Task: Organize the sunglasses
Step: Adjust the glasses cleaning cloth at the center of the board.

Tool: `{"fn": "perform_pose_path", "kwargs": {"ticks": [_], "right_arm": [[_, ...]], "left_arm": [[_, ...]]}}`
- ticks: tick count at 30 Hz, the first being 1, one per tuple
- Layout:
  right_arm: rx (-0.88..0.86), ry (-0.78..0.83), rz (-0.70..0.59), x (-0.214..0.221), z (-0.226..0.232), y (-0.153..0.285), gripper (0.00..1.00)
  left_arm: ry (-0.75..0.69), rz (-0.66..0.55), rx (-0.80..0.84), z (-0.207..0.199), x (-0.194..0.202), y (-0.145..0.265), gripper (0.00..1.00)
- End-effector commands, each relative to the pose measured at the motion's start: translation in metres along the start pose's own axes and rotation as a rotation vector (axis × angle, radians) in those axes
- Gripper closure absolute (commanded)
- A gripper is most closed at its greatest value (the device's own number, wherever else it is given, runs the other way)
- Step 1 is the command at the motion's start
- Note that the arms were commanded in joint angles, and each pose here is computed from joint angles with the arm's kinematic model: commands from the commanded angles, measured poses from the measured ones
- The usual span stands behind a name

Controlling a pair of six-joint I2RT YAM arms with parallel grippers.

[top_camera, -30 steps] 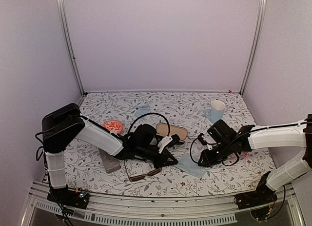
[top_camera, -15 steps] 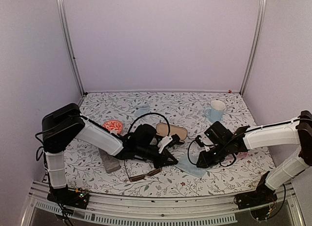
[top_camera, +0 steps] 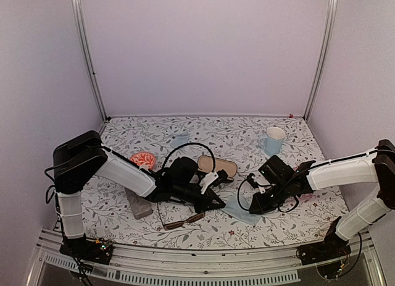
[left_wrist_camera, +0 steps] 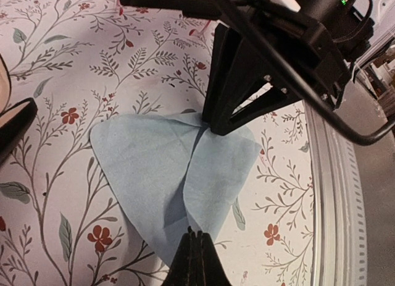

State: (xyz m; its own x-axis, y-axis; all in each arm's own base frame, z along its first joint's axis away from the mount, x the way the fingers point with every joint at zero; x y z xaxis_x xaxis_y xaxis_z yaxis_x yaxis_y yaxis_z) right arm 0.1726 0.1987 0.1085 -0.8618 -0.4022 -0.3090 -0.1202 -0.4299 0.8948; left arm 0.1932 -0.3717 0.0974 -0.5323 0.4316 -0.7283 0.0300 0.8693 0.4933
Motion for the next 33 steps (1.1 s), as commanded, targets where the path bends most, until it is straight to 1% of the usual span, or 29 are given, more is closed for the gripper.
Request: {"fn": "perform_pose_path", "kwargs": {"ticks": [1,7,23,28,33], "right_arm": [[-0.005,0.003,0.003,0.003,-0.002,-0.003,0.86],[-0.005,0.000,0.000,0.002,-0.002,-0.003,0.91],[0.015,-0.002,-0.073,-0.008,0.004,0.022,0.94],[0.019,0.001,-0.084,-0.009,0.005,0.028,0.96],[0.028,-0.005,-0.074,-0.007,0.003,0.026,0.97]], "left_arm": [[-0.020,-0.026,0.010,-0.003,-0.006,-0.001,1.00],[-0.017,-0.024,0.010,-0.002,-0.005,-0.002,1.00],[-0.019,-0.033,0.008,-0.003,-0.007,0.000,1.00],[-0.024,-0.050,0.020,-0.006,-0.012,0.002,1.00],[-0.026,-0.053,0.021,-0.007,-0.014,0.002,1.00]]}}
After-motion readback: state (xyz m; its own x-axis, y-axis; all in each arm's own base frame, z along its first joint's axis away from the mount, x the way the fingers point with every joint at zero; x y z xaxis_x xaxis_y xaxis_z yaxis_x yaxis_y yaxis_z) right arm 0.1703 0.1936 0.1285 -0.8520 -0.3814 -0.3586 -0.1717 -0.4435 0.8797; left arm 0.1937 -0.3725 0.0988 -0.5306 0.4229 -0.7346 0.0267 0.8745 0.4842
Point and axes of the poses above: each gripper's point midway between its finger pads, its own y axis back along the fingers, its own z axis along the line the jaws close on, x = y × z, the point moved 10 cm from there along y, back along the fingers, and after that the axes turned 6 degrees about y, right-handed, at the moved point
